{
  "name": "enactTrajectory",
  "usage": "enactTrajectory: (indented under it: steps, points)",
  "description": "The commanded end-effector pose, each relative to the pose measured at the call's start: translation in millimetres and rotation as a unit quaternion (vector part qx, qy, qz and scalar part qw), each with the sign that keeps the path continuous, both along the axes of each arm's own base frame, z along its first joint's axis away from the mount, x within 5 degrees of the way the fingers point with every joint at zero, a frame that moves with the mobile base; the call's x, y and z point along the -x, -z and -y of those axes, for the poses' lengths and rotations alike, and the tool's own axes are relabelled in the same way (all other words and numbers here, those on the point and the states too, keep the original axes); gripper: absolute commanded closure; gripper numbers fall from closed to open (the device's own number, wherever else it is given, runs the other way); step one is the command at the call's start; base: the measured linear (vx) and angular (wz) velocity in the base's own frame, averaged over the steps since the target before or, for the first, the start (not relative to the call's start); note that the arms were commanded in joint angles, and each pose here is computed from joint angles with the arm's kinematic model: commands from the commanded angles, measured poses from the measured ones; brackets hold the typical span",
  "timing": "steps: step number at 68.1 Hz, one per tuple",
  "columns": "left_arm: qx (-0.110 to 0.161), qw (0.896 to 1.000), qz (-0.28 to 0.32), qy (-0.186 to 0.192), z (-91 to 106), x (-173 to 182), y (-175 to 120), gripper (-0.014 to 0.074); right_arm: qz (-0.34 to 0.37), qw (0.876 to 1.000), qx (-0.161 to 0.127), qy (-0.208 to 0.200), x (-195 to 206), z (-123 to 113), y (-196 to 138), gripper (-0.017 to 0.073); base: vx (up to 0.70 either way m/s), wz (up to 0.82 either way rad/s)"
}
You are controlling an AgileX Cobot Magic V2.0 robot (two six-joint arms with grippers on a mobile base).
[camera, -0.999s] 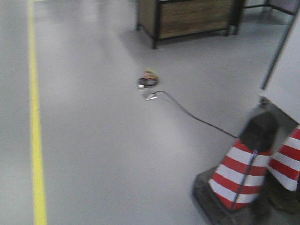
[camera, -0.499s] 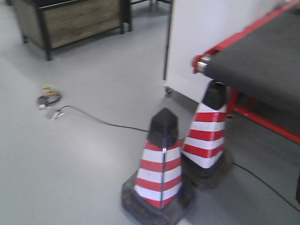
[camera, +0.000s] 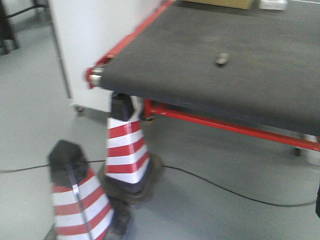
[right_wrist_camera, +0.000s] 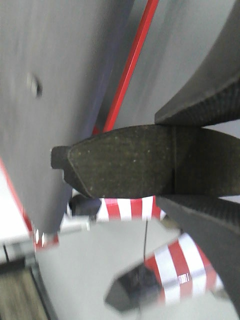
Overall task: Move and align brake pads A on conveyor
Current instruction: 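Turn and approach the black conveyor belt with two pads on it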
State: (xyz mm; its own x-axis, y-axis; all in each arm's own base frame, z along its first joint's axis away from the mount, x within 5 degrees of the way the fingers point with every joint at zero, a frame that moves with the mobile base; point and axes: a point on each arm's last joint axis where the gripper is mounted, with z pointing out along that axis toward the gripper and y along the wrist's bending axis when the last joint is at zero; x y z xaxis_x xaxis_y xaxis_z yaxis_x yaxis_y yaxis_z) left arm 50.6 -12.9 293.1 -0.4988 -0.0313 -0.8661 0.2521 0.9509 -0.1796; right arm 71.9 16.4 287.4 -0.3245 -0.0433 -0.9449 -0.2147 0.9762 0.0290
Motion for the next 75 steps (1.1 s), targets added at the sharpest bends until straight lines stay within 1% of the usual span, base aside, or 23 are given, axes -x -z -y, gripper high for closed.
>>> enactTrajectory:
  steps: [1,16,28,75]
  points:
    - [0.022,0.999,0.049,0.009,2.6,-2.5,-16.3,0.0599,0.058,0.998,-0.007,0.002,-2.3,0.1,-18.5,0.0566,0.10,-0.93]
    - [0.022,0.999,0.049,0.009,2.6,-2.5,-16.3,0.0599,0.058,0.998,-0.007,0.002,-2.3,0.1,-18.5,0.0566,0.08,-0.87]
    - [0.021,0.998,0.050,0.009,2.5,-2.5,-16.3,0.0599,0.058,0.998,-0.007,0.002,-2.3,0.1,-18.5,0.0566,0.06,-0.62]
    - [0.021,0.998,0.050,0.009,2.5,-2.5,-16.3,0.0599,0.058,0.998,-0.007,0.002,-2.3,0.1,-18.5,0.0566,0.11,-0.27]
